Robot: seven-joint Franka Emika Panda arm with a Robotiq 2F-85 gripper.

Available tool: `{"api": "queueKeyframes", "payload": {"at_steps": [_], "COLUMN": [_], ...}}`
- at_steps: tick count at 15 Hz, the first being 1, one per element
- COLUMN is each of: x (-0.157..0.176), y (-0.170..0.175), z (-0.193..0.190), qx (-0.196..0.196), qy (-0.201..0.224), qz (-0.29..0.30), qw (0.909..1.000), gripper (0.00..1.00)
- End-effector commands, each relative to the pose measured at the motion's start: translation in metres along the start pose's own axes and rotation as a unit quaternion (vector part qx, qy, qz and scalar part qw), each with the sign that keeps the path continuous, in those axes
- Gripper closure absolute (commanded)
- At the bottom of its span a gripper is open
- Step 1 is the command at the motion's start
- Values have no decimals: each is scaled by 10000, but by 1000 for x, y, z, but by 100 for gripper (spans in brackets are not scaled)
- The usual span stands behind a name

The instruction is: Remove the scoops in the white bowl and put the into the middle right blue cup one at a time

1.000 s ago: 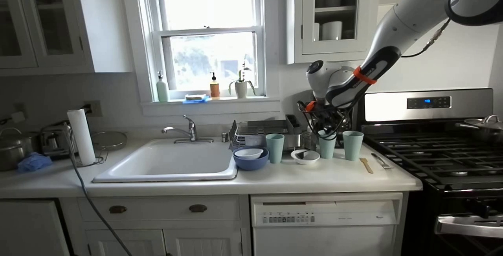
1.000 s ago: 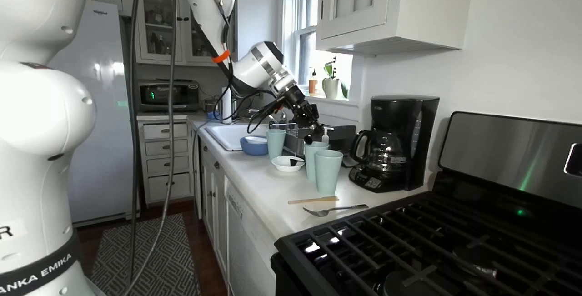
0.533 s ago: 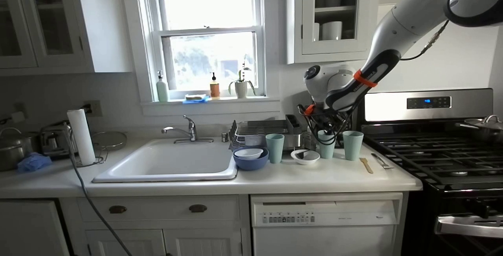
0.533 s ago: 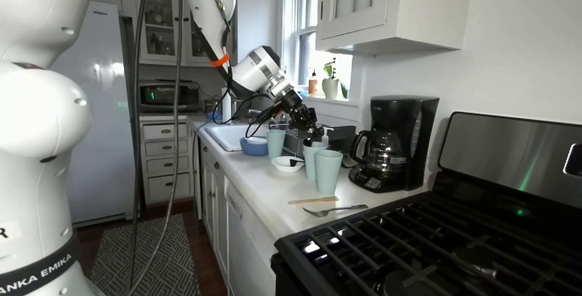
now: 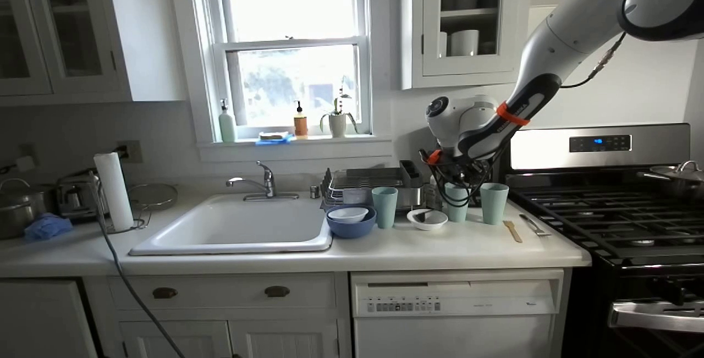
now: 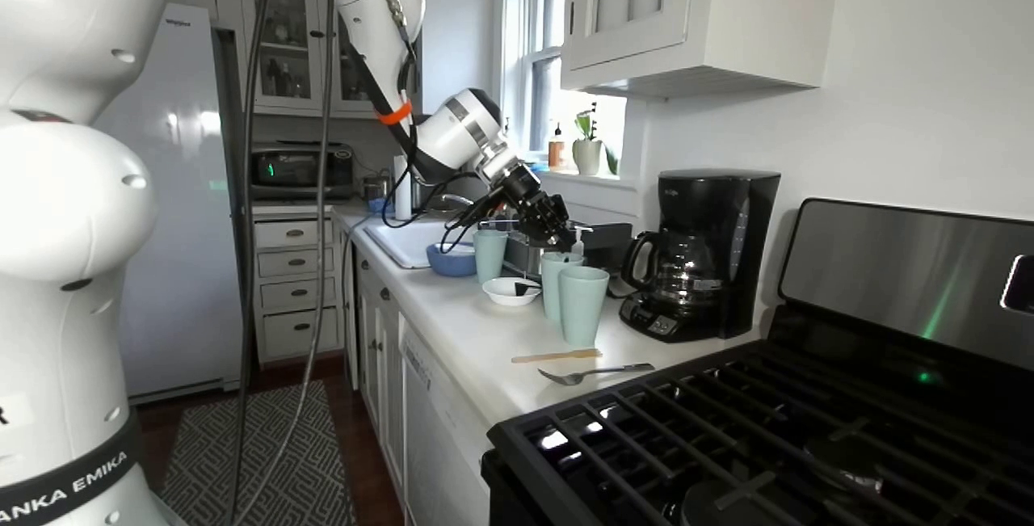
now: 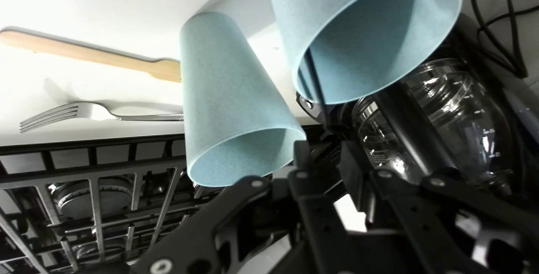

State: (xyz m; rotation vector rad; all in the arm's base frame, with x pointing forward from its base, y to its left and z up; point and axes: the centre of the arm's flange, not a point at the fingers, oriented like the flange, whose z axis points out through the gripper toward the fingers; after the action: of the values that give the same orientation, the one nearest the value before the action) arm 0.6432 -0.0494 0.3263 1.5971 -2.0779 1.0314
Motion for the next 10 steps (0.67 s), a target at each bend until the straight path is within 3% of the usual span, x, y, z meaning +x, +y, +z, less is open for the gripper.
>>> {"api": "queueKeyframes", "payload": {"at_steps": [1, 5, 6, 8, 10], "x": [0, -6, -8, -14, -21], "y": [2, 7, 8, 10, 11], "z": [-14, -40, -45, -54, -57], "qx": [222, 382, 418, 538, 607], "qy": [-84, -544, -690, -1025, -1417], "qz": [70, -106, -181, -348, -545], "qw": [9997, 9977, 9966, 9927, 9865], "gripper": [43, 16, 13, 11, 22]}}
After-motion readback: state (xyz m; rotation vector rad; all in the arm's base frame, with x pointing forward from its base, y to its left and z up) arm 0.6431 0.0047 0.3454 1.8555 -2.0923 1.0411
